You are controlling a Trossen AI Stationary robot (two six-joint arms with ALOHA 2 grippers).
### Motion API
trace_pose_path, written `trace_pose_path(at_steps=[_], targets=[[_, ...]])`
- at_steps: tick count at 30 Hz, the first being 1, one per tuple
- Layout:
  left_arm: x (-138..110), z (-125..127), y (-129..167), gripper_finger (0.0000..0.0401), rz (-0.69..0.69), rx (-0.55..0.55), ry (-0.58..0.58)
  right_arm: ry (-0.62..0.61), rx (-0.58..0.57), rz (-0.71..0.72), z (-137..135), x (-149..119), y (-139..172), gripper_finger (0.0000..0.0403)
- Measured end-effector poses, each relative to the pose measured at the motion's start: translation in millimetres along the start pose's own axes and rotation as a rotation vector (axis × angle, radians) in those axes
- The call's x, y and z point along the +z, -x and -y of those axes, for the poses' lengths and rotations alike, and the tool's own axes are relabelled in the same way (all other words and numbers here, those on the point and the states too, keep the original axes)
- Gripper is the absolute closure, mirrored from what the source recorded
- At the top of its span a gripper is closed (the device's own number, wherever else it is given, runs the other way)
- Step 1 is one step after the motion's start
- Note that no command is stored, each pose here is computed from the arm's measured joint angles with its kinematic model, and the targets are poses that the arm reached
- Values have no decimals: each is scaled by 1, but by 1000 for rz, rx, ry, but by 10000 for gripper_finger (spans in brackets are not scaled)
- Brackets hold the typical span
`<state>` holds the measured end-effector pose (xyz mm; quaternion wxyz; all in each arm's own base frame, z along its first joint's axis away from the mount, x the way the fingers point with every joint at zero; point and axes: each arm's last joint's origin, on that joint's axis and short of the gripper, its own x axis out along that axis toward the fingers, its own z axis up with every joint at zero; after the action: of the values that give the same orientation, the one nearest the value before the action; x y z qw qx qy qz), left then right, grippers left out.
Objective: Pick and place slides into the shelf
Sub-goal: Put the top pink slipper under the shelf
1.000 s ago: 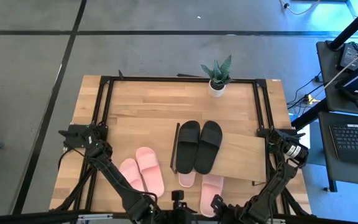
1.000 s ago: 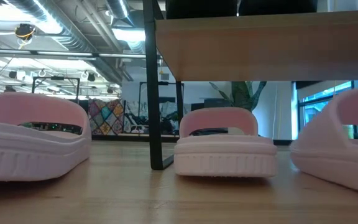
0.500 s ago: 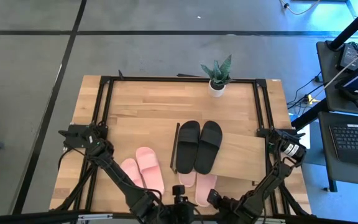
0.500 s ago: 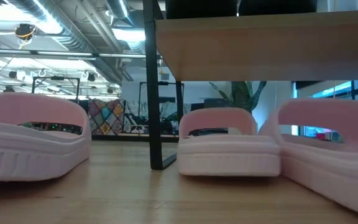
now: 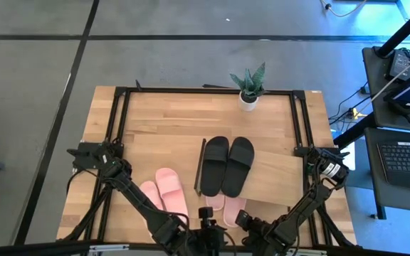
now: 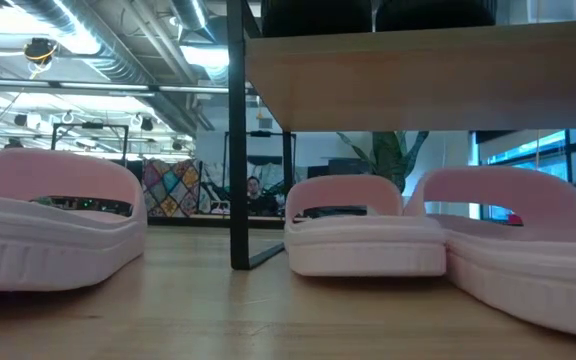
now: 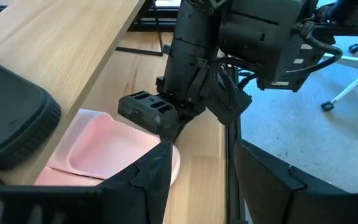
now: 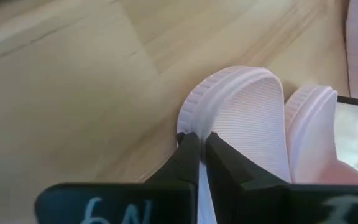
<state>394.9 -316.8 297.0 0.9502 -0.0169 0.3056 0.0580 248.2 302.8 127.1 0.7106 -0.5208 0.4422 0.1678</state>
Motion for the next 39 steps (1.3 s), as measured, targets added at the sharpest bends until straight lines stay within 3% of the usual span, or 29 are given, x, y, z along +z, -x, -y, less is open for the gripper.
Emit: trace_pose_path(at_steps=[14, 39], targets=[[0, 0, 0, 237, 0, 0, -1, -44, -27, -107, 3, -12, -2, 383], [0, 0, 0, 237, 0, 0, -2, -58, -29, -161, 19, -19, -14, 382]])
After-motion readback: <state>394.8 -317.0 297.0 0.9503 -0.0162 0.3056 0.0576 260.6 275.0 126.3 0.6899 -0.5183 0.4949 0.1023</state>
